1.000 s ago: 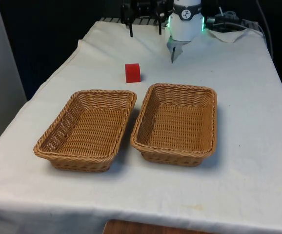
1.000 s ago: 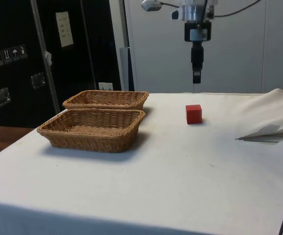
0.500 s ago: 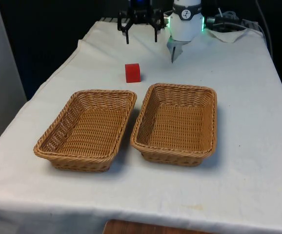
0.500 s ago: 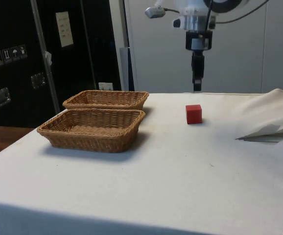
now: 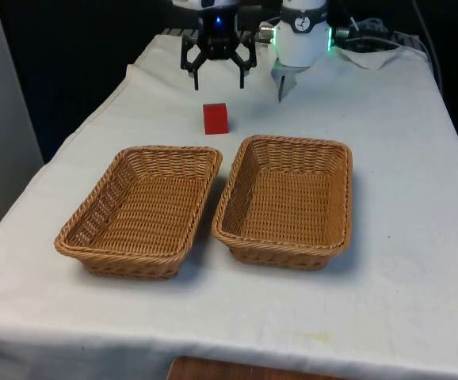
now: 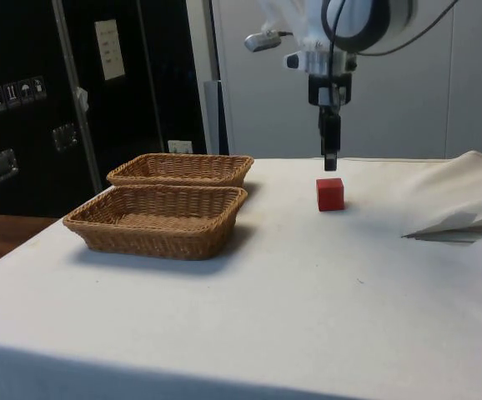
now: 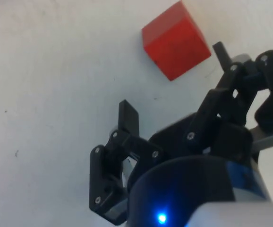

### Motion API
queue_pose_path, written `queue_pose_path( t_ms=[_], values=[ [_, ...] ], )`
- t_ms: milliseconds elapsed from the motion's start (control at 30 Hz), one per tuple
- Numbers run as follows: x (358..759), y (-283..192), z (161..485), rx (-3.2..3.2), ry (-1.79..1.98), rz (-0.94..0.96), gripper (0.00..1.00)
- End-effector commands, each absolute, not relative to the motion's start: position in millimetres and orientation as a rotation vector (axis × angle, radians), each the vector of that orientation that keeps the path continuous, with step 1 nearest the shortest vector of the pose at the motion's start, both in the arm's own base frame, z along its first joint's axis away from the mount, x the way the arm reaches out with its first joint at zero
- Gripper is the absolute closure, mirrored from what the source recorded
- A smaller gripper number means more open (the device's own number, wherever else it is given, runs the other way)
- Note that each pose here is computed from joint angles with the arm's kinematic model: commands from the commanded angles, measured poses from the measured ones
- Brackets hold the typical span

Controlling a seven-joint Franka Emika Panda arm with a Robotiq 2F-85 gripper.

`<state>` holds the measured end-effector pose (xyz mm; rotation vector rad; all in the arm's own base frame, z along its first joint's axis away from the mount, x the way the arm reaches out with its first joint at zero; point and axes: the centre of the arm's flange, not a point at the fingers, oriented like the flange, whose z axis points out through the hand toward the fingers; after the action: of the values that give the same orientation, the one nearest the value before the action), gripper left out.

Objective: Pick up the red cube and place it into the right basket.

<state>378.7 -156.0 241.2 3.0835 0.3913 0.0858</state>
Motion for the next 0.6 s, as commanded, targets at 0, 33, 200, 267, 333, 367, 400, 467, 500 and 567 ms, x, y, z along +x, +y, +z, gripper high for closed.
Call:
queue_pose_path(
  t_ms=[0, 33, 200, 267, 333, 367, 400, 467, 500, 567],
  values=[
    [377.6, -151.5, 239.0, 3.093, 0.398, 0.106, 0.00],
    [378.0, -150.9, 237.3, 3.094, 0.400, 0.103, 0.00],
    [379.2, -150.8, 232.4, 3.106, 0.398, 0.092, 0.00],
    [379.9, -150.3, 231.5, 3.108, 0.398, 0.091, 0.00],
    [380.7, -149.8, 227.1, 3.115, 0.395, 0.083, 0.00],
    [381.4, -153.6, 225.4, 3.102, 0.392, 0.060, 0.00],
    [381.1, -149.6, 225.9, 3.117, 0.395, 0.080, 0.00],
    [382.0, -148.6, 222.5, 3.119, 0.395, 0.072, 0.00],
    [382.3, -148.8, 220.9, 3.120, 0.393, 0.068, 0.00],
    [384.0, -148.1, 216.9, 3.121, 0.391, 0.060, 0.00]
  ],
)
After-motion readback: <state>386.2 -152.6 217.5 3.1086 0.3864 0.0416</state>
